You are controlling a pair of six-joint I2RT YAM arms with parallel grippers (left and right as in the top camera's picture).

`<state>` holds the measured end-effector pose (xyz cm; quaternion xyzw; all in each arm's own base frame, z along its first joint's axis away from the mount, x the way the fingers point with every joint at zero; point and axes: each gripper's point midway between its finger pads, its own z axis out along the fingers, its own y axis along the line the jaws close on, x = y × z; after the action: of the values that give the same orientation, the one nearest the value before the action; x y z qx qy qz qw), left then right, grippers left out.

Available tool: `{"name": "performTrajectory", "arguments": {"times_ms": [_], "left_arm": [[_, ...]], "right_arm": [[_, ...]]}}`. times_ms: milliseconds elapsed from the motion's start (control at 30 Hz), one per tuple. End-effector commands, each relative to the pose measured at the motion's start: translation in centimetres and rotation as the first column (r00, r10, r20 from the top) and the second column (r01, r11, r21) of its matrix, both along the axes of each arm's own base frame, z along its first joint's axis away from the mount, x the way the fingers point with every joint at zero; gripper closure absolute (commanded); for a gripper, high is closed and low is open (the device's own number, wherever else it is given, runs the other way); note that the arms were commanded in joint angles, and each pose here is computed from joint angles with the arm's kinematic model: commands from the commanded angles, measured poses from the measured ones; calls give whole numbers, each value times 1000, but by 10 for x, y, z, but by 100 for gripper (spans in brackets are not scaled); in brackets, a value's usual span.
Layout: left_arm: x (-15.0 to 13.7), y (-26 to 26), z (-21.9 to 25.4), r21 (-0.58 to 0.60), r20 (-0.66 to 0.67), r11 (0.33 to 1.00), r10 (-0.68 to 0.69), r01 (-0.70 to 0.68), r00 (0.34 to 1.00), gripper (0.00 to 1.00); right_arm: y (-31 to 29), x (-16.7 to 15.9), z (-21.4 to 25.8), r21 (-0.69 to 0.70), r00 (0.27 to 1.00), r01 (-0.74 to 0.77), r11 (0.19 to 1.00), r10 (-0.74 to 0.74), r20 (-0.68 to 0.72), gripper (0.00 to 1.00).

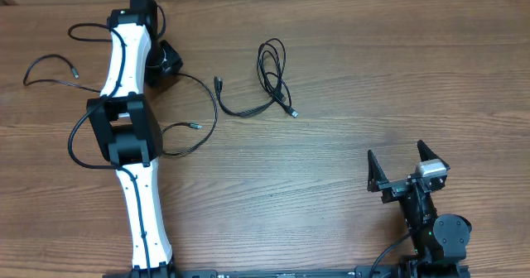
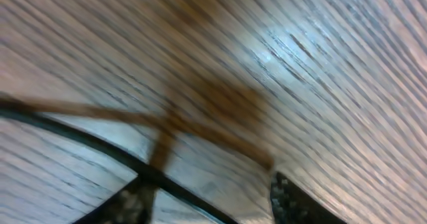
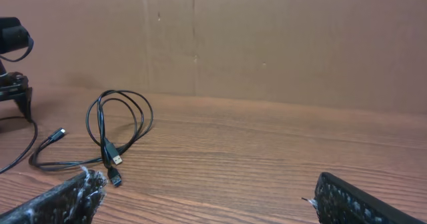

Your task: Untangle cables

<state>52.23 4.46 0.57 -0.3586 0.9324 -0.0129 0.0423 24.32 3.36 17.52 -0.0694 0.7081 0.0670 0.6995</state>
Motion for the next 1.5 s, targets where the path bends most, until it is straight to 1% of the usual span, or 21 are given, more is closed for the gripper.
{"name": "performTrajectory", "arguments": {"times_ms": [0,33,67,267,400,467,533,633,733,767,867,900,967,1067,1167,1233,1267,1300,1400,1467], "left_arm": [[3,15,11,44,18,999,-13,12,1000,77],[5,17,16,47,29,999,-27,25,999,89],[6,19,20,49,37,998,-35,33,999,96],[19,36,75,68,137,998,-26,16,990,96],[31,47,129,98,268,995,-43,17,962,96],[39,51,162,128,354,991,-75,31,932,96],[45,53,197,157,445,987,-96,28,891,96],[52,56,254,187,589,982,-106,-7,801,96],[57,58,318,224,720,974,-140,-37,680,96],[57,58,351,254,773,966,-174,-46,610,96],[50,60,399,302,830,950,-220,-81,513,96],[45,63,412,311,843,944,-221,-109,491,96],[33,71,432,330,855,929,-217,-170,471,96],[9,94,457,359,863,887,-196,-292,466,96],[-9,117,463,367,858,864,-171,-345,485,96],[-16,128,454,376,839,858,-155,-350,521,96],[-22,138,442,392,811,850,-139,-351,569,96],[-27,145,435,408,790,841,-130,-355,599,96],[-40,165,418,442,741,812,-90,-382,665,96],[-45,176,408,447,717,807,-65,-386,694,96]], "right_arm": [[0,0,-2,-2,1000,4,1000,-4,3,0],[0,0,-2,-2,1000,4,1000,-4,3,0],[0,0,-2,-2,1000,4,1000,-4,3,0],[0,0,-2,-2,1000,4,1000,-4,3,0],[0,0,-2,-2,1000,4,1000,-4,3,0],[0,0,-2,-2,1000,4,1000,-4,3,0],[0,0,-2,-2,1000,4,1000,-4,3,0],[0,0,-2,-2,1000,4,1000,-4,3,0],[0,0,-2,-2,1000,4,1000,-4,3,0],[0,0,-2,-2,1000,4,1000,-4,3,0],[0,0,-2,-2,1000,4,1000,-4,3,0],[0,0,-2,-2,1000,4,1000,-4,3,0],[0,0,-2,-2,1000,4,1000,-4,3,0],[0,0,-2,-2,1000,4,1000,-4,3,0],[0,0,-2,-2,1000,4,1000,-4,3,0],[0,0,-2,-2,1000,4,1000,-4,3,0],[0,0,-2,-2,1000,4,1000,-4,3,0],[0,0,-2,-2,1000,4,1000,-4,3,0],[0,0,-2,-2,1000,4,1000,-4,3,0],[0,0,-2,-2,1000,4,1000,-4,3,0]]}}
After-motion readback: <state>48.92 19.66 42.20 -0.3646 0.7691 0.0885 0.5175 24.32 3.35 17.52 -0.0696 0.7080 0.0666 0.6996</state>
